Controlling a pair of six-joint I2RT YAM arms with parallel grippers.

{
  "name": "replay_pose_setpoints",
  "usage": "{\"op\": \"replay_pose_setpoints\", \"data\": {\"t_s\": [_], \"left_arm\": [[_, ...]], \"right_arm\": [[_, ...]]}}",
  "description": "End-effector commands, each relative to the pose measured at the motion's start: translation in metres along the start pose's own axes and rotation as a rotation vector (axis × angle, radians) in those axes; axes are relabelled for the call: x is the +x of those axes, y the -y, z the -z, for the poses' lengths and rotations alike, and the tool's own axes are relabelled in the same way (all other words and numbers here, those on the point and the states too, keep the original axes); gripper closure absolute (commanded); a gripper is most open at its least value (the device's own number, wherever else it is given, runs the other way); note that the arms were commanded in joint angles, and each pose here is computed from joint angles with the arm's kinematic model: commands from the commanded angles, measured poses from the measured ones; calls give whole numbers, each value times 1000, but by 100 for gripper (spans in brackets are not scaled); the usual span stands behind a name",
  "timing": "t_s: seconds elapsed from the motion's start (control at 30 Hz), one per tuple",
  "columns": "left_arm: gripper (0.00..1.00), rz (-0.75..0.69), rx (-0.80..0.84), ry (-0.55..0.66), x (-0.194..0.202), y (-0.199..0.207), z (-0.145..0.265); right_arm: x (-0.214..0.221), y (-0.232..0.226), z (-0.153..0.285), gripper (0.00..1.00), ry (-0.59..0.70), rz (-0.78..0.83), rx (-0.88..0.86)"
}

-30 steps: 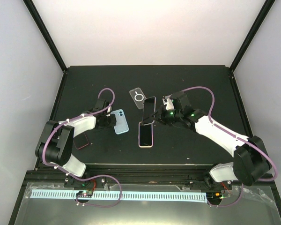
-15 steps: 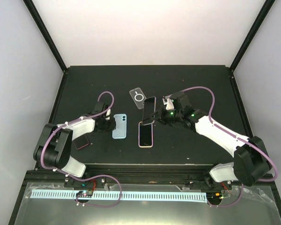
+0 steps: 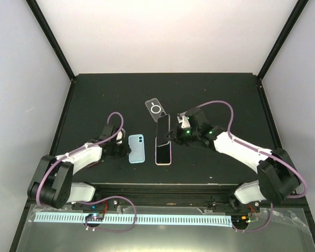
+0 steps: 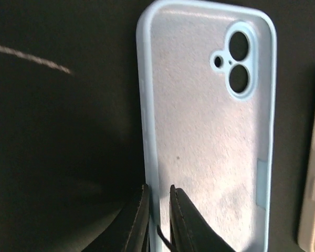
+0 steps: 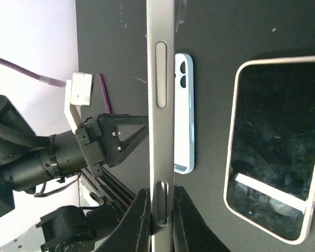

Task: Put the phone into the phone case

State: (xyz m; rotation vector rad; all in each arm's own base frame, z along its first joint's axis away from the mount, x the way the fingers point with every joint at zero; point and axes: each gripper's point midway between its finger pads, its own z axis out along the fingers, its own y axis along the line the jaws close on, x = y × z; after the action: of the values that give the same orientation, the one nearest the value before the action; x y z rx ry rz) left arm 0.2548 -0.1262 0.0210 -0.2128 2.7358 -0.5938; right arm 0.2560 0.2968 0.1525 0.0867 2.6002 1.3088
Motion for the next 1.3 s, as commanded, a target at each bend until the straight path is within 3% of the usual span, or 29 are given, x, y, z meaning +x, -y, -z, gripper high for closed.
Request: {"op": "replay_pose_setpoints", "data": {"t_s": [0.0,0.13,0.5,0.77,1.27], "left_arm": [[84,41,153,36,-2,29,15],[67,39,237,71,-4,45,32],[43,52,324,229,-41,42,69],[43,102,420,231,-44,29,67],[45,151,408,200,-27,6,47]], "right_arm": [[-2,-20,-13,96,9,53,-49],[5,-19,-28,96,-25,64,-37],[25,-35,-69,94,-120,146,-82],[33,-41,-98,94,-164,162,-77],[59,-18,-141,93,-243,92,-41]]}}
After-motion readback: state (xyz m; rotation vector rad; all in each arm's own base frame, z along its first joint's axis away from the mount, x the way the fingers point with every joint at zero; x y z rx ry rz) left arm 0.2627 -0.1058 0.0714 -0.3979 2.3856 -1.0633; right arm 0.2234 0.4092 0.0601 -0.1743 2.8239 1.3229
